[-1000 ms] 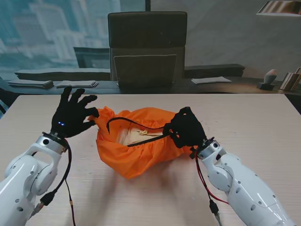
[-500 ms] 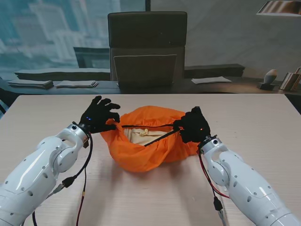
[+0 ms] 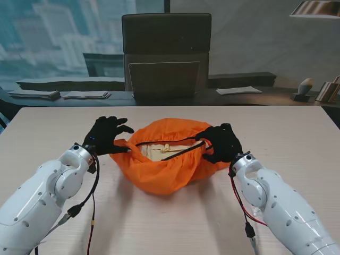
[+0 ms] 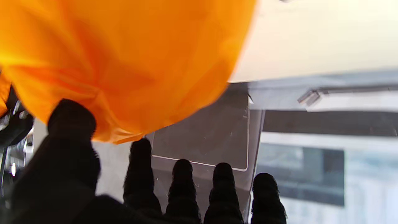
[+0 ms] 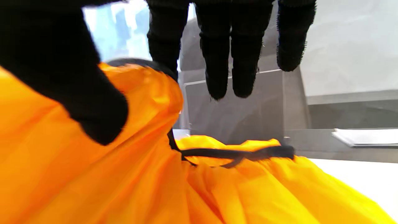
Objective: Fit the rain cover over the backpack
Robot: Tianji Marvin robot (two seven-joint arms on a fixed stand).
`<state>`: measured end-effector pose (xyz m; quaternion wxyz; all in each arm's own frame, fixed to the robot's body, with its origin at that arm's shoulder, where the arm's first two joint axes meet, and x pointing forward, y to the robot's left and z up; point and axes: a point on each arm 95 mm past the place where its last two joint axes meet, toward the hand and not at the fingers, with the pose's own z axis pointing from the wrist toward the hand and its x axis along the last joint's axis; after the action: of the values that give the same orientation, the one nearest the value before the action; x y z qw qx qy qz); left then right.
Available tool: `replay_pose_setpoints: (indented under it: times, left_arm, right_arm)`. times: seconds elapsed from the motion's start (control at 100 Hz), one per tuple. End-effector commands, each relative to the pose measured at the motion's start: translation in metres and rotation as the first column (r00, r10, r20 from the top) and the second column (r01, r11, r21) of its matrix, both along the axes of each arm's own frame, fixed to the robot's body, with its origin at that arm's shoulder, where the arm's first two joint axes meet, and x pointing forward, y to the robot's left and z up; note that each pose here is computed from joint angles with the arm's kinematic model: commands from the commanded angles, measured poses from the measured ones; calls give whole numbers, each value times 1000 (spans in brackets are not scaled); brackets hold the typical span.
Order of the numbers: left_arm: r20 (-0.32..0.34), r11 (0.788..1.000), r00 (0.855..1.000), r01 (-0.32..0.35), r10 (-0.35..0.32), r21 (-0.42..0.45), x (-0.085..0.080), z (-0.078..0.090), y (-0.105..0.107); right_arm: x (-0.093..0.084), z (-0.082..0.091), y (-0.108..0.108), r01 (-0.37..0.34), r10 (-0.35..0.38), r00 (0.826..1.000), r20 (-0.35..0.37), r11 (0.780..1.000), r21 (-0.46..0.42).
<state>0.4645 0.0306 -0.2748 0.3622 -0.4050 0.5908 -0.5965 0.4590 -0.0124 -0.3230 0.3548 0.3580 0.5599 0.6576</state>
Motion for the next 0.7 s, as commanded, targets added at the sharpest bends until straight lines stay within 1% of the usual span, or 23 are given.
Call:
replay_pose_setpoints:
  times: [0.0, 0.14, 0.23, 0.32, 0.38, 0.44, 0.48, 0.52, 0.55, 0.59, 0.69]
  left_arm:
    - [-17, 999, 999, 36, -36, -14, -10, -2, -10]
    - [-2, 987, 998, 57, -58, -150, -27, 9, -11]
    - [16, 982, 997, 75, -74, -176, -37, 18, -10]
    - [33, 971, 995, 94, -89, -218, -44, 26, -12]
    - [52, 961, 994, 111, -101, -252, -47, 30, -15]
    - [74, 951, 991, 130, -113, -281, -50, 32, -19]
    - [90, 938, 988, 145, -122, -314, -51, 33, -23]
    - [98, 924, 986, 158, -132, -349, -52, 34, -29]
    - [101, 915, 985, 169, -142, -367, -53, 33, -33]
    - [104, 906, 982, 184, -156, -382, -53, 32, -38]
    - [99, 882, 978, 209, -184, -422, -55, 27, -48]
  right_arm:
    - [-4, 4, -7, -11, 11, 1000, 14, 1000, 9]
    - [-13, 21, -24, -102, 102, 995, -10, 994, 26]
    - [-20, 33, -32, -128, 128, 992, -12, 991, 42]
    - [-25, 44, -37, -155, 154, 988, 23, 986, 62]
    - [-30, 51, -38, -180, 175, 983, 56, 979, 97]
    - [-36, 57, -39, -196, 188, 980, 72, 971, 133]
    - [-41, 59, -36, -206, 193, 977, 90, 961, 182]
    - [-45, 62, -31, -216, 191, 974, 120, 945, 246]
    - [-48, 63, -28, -221, 191, 973, 129, 933, 286]
    - [-53, 63, -24, -223, 194, 974, 119, 916, 333]
    - [-59, 56, -13, -207, 197, 978, 68, 890, 405]
